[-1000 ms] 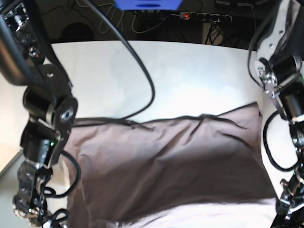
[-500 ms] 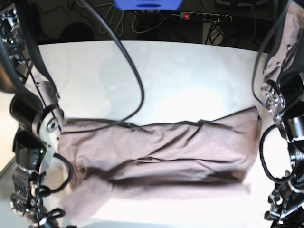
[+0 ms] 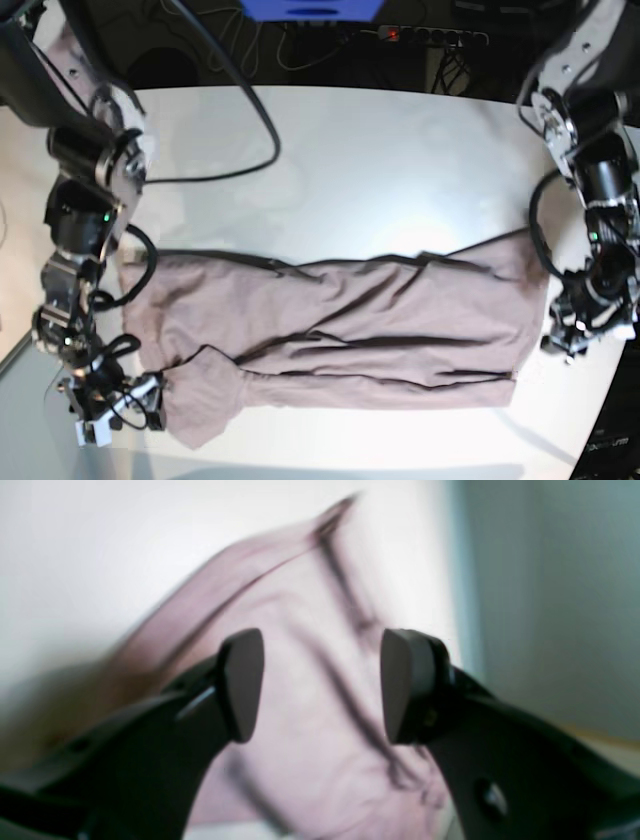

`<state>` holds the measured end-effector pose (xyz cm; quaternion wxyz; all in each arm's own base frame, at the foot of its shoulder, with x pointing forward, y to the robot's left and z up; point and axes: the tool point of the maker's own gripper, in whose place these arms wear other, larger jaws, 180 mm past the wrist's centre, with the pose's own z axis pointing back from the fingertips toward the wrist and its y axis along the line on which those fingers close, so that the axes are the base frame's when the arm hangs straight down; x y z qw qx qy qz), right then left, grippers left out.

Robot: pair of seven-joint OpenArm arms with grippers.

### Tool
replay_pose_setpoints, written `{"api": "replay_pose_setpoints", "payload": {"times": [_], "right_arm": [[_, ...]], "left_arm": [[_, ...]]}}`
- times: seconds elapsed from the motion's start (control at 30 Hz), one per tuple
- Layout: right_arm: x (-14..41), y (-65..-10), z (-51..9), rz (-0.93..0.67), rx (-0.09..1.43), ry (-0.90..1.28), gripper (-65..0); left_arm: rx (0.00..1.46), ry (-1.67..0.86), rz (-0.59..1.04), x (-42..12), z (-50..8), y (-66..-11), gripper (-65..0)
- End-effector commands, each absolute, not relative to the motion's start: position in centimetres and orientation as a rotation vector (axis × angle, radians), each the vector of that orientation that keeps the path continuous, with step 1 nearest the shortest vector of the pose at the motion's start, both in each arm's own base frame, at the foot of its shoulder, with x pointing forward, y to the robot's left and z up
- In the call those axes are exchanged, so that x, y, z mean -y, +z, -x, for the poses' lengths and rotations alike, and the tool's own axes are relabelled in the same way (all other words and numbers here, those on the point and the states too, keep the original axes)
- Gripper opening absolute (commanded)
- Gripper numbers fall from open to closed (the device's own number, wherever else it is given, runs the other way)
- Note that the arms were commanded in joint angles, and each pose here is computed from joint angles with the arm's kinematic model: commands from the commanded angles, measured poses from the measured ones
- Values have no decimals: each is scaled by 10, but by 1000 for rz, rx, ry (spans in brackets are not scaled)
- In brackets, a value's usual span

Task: Layout the t-shirt on the table in an organized manner, then fold the t-shirt properly
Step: 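Open both grippers and raise them away from the shirt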

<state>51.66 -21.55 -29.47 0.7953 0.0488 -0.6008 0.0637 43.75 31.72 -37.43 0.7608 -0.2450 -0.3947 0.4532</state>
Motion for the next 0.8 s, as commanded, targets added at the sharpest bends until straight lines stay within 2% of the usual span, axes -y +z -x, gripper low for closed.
{"api": "replay_pose_setpoints", "payload": {"times": [0.0, 0.3, 0.47, 0.77], "right_arm": [[225, -268, -520, -80, 1376, 129, -191], [211, -284, -437, 33, 1407, 183, -191], [186, -283, -386, 49, 1426, 179, -191], [176, -303, -328, 23, 1374, 143, -191]], "left_arm": [[933, 970, 513, -336, -436, -355, -292], [901, 890, 342, -356, -361, -385, -292], [858, 907, 319, -361, -353, -400, -292], [898, 754, 102, -359, -360, -412, -294]]}}
